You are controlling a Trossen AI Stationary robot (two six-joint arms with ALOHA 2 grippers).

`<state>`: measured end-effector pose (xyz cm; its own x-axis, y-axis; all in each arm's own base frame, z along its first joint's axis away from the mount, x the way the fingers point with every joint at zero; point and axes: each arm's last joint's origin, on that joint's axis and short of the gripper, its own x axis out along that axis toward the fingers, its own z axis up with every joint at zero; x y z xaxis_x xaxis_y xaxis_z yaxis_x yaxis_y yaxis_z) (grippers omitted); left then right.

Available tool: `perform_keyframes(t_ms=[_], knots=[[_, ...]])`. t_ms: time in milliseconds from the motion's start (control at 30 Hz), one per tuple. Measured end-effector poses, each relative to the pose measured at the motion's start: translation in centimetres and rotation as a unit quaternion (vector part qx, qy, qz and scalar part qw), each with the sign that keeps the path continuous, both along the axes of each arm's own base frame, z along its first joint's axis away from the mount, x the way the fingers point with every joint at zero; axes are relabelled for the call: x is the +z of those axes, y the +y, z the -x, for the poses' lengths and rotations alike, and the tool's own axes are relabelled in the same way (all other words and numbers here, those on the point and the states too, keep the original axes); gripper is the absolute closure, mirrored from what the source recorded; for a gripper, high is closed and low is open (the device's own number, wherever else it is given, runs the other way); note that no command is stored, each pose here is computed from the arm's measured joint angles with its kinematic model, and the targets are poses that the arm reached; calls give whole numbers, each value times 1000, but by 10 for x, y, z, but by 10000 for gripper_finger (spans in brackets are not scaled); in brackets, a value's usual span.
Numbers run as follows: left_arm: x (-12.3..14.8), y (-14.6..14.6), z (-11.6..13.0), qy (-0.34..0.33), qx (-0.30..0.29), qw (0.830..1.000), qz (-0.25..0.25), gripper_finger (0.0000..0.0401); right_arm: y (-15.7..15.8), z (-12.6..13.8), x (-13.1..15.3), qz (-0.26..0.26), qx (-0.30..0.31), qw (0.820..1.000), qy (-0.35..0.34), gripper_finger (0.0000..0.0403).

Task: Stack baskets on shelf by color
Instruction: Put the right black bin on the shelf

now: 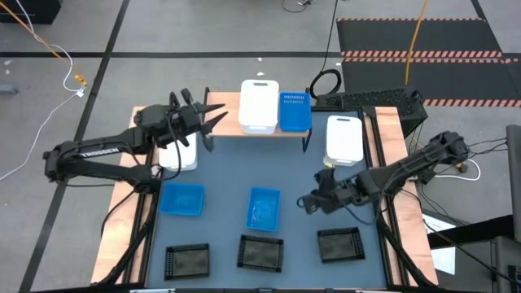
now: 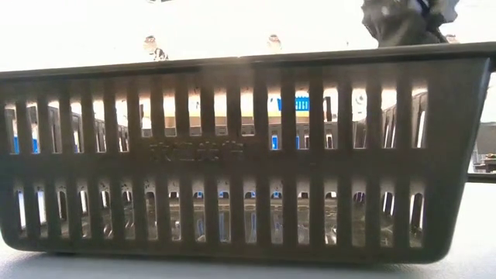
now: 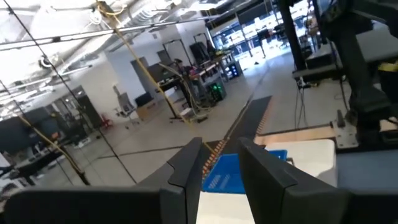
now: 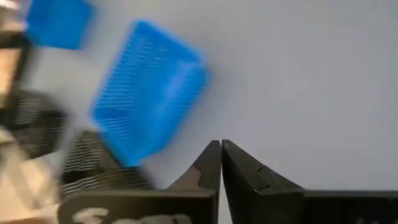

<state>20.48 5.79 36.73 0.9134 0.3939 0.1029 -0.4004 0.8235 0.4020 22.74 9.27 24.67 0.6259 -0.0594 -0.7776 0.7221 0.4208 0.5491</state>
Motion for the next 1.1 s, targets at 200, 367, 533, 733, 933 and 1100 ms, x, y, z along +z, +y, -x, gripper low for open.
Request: perform_keyframes(t_ms=[200, 367, 533, 733, 933, 1100], knots=[[1, -3, -12, -29, -26, 999, 29, 295, 35, -4, -10, -12, 3, 999, -32, 395], [-5, -8, -21, -31, -46, 996, 72, 295, 61, -7, -19, -20, 17, 1000, -13, 395], [-11, -17, -27, -19, -68, 991, 117, 295, 91, -21, -5, -21, 41, 999, 16, 402], [-21, -31, -29, 23, -92, 983, 157, 295, 123, -38, 37, 51, 62, 991, 110, 402], [-26, -46, -30, 49, -117, 977, 171, 295, 137, -29, 40, 48, 19, 971, 232, 402], [-30, -56, -29, 75, -133, 973, 173, 295, 147, -21, 21, -8, 19, 958, 285, 372]])
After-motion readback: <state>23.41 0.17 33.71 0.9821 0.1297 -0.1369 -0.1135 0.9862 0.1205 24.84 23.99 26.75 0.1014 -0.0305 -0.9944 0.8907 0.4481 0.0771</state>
